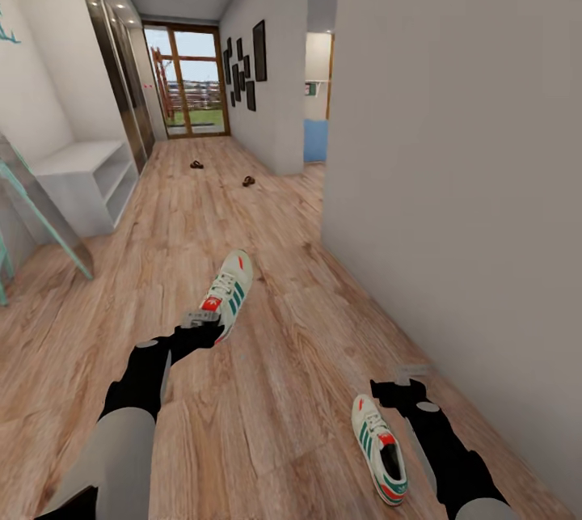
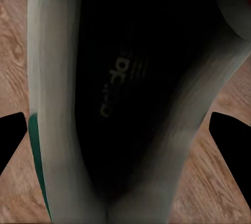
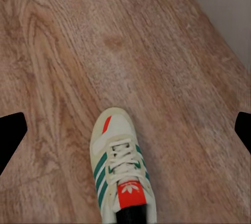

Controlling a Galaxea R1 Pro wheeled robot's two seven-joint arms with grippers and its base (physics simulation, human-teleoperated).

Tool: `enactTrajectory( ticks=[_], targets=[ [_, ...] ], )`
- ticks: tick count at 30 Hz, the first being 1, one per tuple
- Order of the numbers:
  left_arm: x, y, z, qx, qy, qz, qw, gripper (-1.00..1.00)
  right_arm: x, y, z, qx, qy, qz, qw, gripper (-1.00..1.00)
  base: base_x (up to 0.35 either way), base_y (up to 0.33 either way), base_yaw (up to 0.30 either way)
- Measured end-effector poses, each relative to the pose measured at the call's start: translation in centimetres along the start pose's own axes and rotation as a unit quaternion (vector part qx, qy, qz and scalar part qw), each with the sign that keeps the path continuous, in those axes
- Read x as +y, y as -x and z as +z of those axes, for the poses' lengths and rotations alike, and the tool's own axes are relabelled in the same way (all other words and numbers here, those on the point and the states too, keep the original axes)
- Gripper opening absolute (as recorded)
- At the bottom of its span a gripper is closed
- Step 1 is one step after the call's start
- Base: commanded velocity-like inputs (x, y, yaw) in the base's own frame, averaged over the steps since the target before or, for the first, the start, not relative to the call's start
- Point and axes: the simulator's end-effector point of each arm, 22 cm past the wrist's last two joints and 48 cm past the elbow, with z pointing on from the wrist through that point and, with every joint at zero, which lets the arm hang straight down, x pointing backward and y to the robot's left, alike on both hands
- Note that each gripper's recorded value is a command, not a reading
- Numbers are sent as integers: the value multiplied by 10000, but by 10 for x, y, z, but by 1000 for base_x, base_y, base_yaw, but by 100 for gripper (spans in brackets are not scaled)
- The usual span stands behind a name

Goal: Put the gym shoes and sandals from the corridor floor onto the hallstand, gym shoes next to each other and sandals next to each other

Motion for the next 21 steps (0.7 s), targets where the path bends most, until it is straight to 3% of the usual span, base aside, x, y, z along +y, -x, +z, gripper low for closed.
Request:
enactTrajectory(
  ticks=[11, 21],
  targets=[
    [-12, -6, 5, 23, -112, -34, 9999, -100, -1, -6, 3, 40, -18, 9, 10000, 100, 0, 0, 260],
    [-22, -22, 14, 71, -189, -63, 9998, -100, -1, -21, 10, 97, -29, 28, 9999, 100, 0, 0, 144]
  ],
)
